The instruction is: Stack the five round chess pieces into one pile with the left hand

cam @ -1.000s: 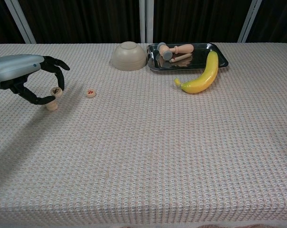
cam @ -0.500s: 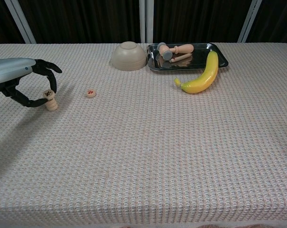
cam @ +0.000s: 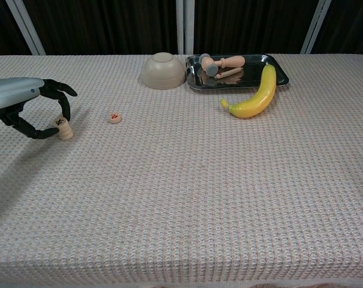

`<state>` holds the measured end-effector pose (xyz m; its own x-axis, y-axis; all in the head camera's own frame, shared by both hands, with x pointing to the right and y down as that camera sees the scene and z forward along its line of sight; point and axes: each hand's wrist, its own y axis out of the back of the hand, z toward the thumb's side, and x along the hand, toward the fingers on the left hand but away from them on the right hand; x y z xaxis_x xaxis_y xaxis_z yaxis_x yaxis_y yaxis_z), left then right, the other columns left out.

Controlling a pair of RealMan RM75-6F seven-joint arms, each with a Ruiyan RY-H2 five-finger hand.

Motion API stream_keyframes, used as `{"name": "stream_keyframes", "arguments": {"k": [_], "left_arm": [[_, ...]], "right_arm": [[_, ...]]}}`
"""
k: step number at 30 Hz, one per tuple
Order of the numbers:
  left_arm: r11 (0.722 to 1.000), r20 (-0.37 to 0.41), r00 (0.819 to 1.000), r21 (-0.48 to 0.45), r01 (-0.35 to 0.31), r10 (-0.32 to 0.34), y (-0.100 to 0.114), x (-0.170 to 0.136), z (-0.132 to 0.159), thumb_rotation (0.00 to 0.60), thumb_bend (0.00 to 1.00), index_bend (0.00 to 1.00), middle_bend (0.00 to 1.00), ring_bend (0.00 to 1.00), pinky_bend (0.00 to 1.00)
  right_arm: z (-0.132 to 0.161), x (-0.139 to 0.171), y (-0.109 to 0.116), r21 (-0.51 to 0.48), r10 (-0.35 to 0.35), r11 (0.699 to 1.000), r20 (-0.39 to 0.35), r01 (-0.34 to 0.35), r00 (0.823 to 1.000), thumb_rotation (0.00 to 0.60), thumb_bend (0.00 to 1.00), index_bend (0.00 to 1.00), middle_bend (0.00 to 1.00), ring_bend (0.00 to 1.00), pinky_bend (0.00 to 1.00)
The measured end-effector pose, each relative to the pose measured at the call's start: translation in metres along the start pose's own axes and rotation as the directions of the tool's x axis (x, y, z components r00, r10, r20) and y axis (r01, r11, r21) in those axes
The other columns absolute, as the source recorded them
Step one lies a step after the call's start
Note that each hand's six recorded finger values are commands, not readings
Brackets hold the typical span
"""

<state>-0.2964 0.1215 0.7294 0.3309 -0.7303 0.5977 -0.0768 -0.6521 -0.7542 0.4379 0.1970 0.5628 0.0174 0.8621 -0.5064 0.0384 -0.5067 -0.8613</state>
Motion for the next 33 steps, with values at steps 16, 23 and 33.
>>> {"name": "stream_keyframes", "arguments": {"k": [16,23,33], "left_arm": [[1.000,0.005,1.000,-0.006,-0.009,0.009,0.003,-0.002,0.000,0.600,0.38,0.34,0.10,0.00,0.00],[0.999,0.058,0.998,-0.035,-0.028,0.030,0.010,-0.004,0.023,0.600,0.36,0.34,0.10,0.00,0.00],[0.999,0.095,0.994,0.003,-0.051,0.050,0.016,0.020,0.067,0.600,0.35,0.34,0.10,0.00,0.00]], "right_arm": [[0.000,-0.001,-0.001,0.003,0.006,1.000,0.001,-0.006,1.000,0.600,0.14,0.00,0.00,0.00,0.00],[0.001,-0.001,-0.003,0.006,0.011,1.000,0.000,-0.011,1.000,0.600,0.14,0.00,0.00,0.00,0.00],[0.000,-0.002,-0.004,0.003,0.018,1.000,0.001,-0.018,1.000,0.600,0.14,0.00,0.00,0.00,0.00]]}}
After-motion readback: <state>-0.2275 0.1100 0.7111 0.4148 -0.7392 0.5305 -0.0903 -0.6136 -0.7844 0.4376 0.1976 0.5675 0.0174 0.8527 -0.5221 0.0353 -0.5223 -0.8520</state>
